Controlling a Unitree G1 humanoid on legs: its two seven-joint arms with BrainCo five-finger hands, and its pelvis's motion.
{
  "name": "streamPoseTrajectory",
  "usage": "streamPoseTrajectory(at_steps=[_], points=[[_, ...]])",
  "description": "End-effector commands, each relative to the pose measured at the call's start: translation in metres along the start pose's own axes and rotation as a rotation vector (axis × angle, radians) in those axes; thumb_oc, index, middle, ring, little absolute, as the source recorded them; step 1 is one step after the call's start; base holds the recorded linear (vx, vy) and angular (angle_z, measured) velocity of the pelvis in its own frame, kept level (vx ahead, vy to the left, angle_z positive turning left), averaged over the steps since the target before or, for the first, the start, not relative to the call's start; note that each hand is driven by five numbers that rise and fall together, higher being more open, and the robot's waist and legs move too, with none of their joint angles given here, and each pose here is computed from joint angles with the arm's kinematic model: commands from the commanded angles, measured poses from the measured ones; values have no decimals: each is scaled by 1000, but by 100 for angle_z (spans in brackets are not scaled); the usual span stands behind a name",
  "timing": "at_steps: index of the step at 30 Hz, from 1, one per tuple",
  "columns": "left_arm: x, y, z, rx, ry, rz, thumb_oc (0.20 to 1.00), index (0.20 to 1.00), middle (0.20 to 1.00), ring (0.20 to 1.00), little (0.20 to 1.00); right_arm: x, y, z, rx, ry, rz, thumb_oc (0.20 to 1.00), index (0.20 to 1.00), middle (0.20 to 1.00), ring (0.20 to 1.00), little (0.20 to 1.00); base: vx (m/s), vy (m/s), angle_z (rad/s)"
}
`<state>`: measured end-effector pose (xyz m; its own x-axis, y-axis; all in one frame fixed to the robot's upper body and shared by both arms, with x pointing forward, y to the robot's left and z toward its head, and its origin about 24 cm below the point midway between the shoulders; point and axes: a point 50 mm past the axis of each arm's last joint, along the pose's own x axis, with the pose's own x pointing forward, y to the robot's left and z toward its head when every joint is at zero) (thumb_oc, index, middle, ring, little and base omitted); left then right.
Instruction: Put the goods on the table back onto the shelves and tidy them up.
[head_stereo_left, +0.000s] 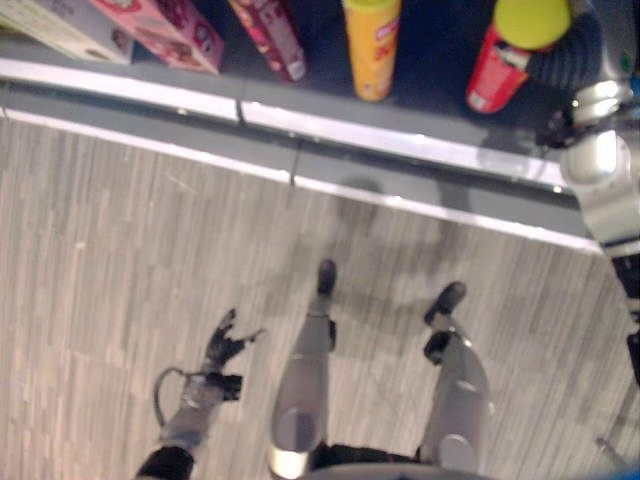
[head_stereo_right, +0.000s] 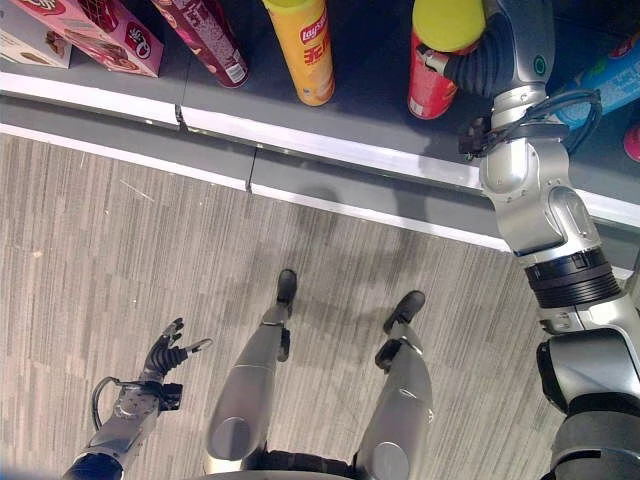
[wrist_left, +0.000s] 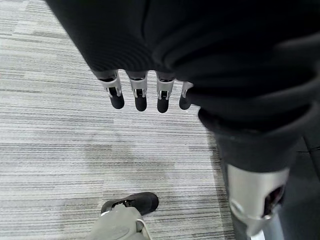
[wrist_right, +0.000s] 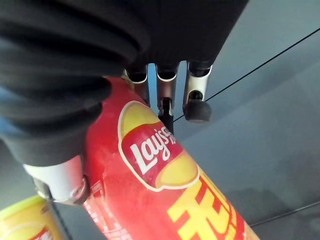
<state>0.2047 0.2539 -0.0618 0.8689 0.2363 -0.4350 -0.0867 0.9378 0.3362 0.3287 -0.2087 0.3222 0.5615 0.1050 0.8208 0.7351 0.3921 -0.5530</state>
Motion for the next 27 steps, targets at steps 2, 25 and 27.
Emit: streamPoseTrajectory(at_steps=[2,25,27], points=[[-5,7,-2,21,-9,13,1000,1000,1000,1000,1000,13,-30,-2,-29,-7,-165,200,200,200,200,200,0,0,0],[-5,-2,-4,30,8,8,1000,1000,1000,1000,1000,-16,-30,-5,68,54,-247,200,200,200,200,200,-3,1,1],[-5,-2,-6,31,13,10,1000,1000,1000,1000,1000,-18,-30,-4,69,50,-245,200,200,200,200,200,31,-9,-1]])
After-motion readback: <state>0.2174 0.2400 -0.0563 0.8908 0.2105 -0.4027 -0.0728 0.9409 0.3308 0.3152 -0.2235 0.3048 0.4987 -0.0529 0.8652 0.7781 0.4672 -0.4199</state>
